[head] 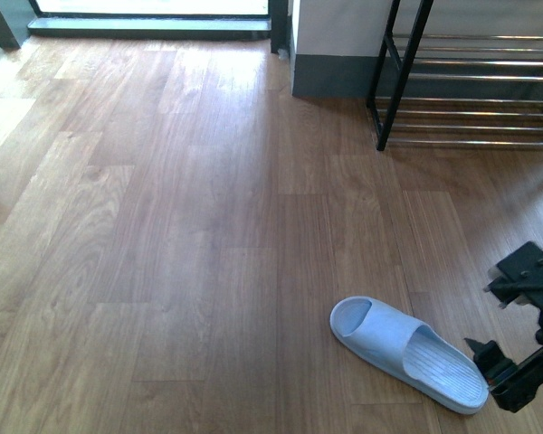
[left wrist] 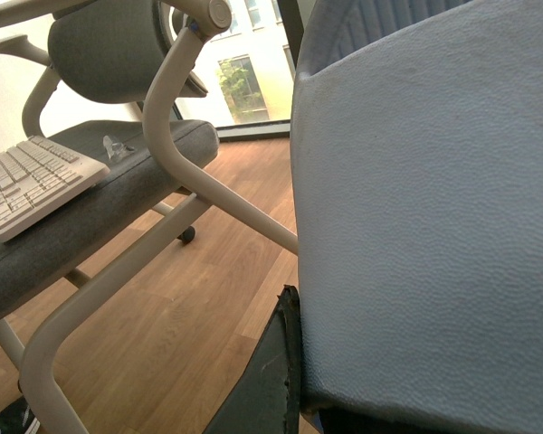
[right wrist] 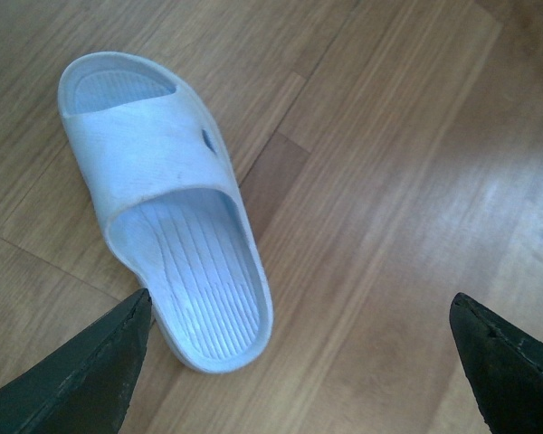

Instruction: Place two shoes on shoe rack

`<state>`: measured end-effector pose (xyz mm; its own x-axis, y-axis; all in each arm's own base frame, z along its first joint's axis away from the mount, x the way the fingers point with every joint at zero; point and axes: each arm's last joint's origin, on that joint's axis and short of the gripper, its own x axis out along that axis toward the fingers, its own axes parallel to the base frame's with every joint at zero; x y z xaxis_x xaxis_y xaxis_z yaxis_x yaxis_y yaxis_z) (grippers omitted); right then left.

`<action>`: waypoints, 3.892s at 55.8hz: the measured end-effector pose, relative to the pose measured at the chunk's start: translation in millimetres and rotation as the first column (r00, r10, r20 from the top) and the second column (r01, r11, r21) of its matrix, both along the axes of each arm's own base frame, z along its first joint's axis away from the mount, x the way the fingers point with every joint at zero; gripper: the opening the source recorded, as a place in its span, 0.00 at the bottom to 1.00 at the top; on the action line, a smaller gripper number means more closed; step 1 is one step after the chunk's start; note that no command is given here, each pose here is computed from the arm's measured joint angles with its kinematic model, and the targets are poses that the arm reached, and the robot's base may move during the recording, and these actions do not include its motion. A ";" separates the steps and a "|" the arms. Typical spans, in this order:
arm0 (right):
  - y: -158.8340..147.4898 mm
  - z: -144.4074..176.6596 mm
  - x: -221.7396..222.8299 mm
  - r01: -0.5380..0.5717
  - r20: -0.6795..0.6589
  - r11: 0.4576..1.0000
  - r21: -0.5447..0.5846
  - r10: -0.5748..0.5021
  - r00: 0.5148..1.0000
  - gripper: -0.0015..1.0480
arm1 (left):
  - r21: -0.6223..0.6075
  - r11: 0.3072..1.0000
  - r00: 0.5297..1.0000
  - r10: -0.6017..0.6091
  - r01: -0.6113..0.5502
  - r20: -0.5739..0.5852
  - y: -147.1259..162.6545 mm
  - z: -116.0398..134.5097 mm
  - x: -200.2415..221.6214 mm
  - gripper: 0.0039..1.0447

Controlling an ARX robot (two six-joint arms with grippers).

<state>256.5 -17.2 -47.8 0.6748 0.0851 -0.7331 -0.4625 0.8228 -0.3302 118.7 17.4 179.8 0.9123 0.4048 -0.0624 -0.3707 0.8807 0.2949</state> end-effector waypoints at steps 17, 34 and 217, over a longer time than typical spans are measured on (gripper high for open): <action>16.5 -55.6 26.9 -0.033 -0.020 0.999 0.027 0.034 0.999 0.91 | 0.000 1.000 1.000 0.000 0.000 0.000 0.0 0.0 0.0 0.01; 17.7 -91.4 43.6 -0.015 -0.049 0.999 0.041 0.017 0.999 0.91 | 0.000 1.000 1.000 0.000 0.000 0.000 0.0 0.0 0.0 0.01; 28.9 273.7 -96.3 -0.154 0.709 0.983 -0.096 0.176 0.683 0.01 | 0.000 1.000 1.000 -0.004 0.004 0.000 -0.1 0.0 0.0 0.01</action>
<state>160.2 11.7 226.0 0.9713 0.2343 -0.0417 -0.2064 0.7424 -0.6374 118.7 17.3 179.8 0.9139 0.4010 -0.0625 -0.3670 0.8823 0.2947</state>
